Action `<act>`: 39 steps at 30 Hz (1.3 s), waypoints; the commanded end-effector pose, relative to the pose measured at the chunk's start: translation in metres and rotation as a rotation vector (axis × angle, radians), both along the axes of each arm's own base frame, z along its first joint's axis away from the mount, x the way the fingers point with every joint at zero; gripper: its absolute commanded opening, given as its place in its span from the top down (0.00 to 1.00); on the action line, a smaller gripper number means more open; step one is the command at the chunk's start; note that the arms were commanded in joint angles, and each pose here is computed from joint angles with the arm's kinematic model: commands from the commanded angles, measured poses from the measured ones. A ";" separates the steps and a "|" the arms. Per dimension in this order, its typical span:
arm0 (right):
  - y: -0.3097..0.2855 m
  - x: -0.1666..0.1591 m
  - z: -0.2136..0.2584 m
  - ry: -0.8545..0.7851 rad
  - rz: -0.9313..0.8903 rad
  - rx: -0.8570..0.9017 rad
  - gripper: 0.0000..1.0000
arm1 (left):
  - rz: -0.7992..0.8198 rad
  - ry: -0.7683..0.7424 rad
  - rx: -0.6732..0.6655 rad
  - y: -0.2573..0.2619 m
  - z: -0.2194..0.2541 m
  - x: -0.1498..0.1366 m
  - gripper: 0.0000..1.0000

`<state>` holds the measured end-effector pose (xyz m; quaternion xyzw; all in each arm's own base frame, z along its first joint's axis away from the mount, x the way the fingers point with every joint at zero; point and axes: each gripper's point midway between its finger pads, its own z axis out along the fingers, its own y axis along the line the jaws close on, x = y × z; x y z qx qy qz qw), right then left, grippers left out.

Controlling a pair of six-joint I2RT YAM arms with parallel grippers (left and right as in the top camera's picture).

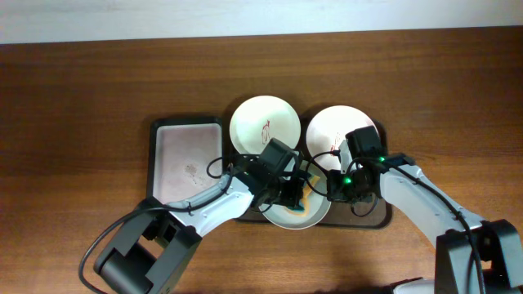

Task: Clean dirty plates on tray and stack at the side
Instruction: 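Move the sponge with the left gripper onto the held plate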

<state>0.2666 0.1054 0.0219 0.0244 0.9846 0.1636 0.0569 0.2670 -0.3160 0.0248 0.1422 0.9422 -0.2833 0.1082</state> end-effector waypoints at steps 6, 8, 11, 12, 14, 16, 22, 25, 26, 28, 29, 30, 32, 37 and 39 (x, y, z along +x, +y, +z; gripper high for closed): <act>-0.002 -0.008 -0.005 0.032 0.003 -0.023 0.96 | 0.138 -0.101 0.228 0.039 -0.020 0.026 1.00; -0.003 -0.011 -0.006 0.045 0.003 -0.027 0.96 | 0.137 -0.095 0.235 0.041 -0.021 0.025 1.00; -0.009 -0.016 -0.008 0.065 -0.002 -0.062 0.96 | 0.133 -0.066 0.265 0.047 -0.025 0.018 1.00; -0.011 -0.017 -0.008 0.068 -0.003 -0.072 0.96 | 0.132 -0.056 0.276 0.050 -0.026 0.016 1.00; -0.012 -0.017 -0.008 0.069 -0.004 -0.077 0.96 | 0.135 -0.057 0.287 0.051 -0.020 0.016 1.00; -0.012 -0.017 -0.008 0.068 -0.004 -0.077 0.96 | 0.142 -0.077 0.283 0.051 -0.006 0.020 1.00; -0.007 -0.016 -0.007 0.065 0.001 -0.047 0.83 | 0.170 -0.206 0.204 0.047 0.062 0.034 1.00; 0.000 -0.012 -0.004 0.052 0.007 -0.010 0.78 | 0.181 -0.224 0.205 0.049 0.067 0.036 1.00; 0.003 -0.010 -0.001 0.047 0.009 0.006 0.78 | 0.187 -0.228 0.218 0.052 0.066 0.037 1.00; 0.008 -0.003 0.007 0.029 0.014 0.034 0.73 | 0.191 -0.230 0.227 0.053 0.065 0.037 1.00; 0.011 0.001 0.012 0.018 0.018 0.051 0.72 | 0.190 -0.227 0.231 0.053 0.063 0.037 1.00; 0.014 0.004 0.015 0.010 0.023 0.067 0.71 | 0.188 -0.221 0.236 0.053 0.060 0.037 1.00; 0.017 0.008 0.019 -0.002 0.025 0.078 0.69 | 0.182 -0.199 0.255 0.053 0.049 0.036 1.00; 0.017 0.008 0.018 -0.004 0.025 0.078 0.64 | 0.165 -0.135 0.292 0.051 0.018 0.032 1.00; 0.017 0.007 0.017 -0.001 0.025 0.077 0.64 | 0.162 -0.124 0.302 0.052 0.012 0.031 1.00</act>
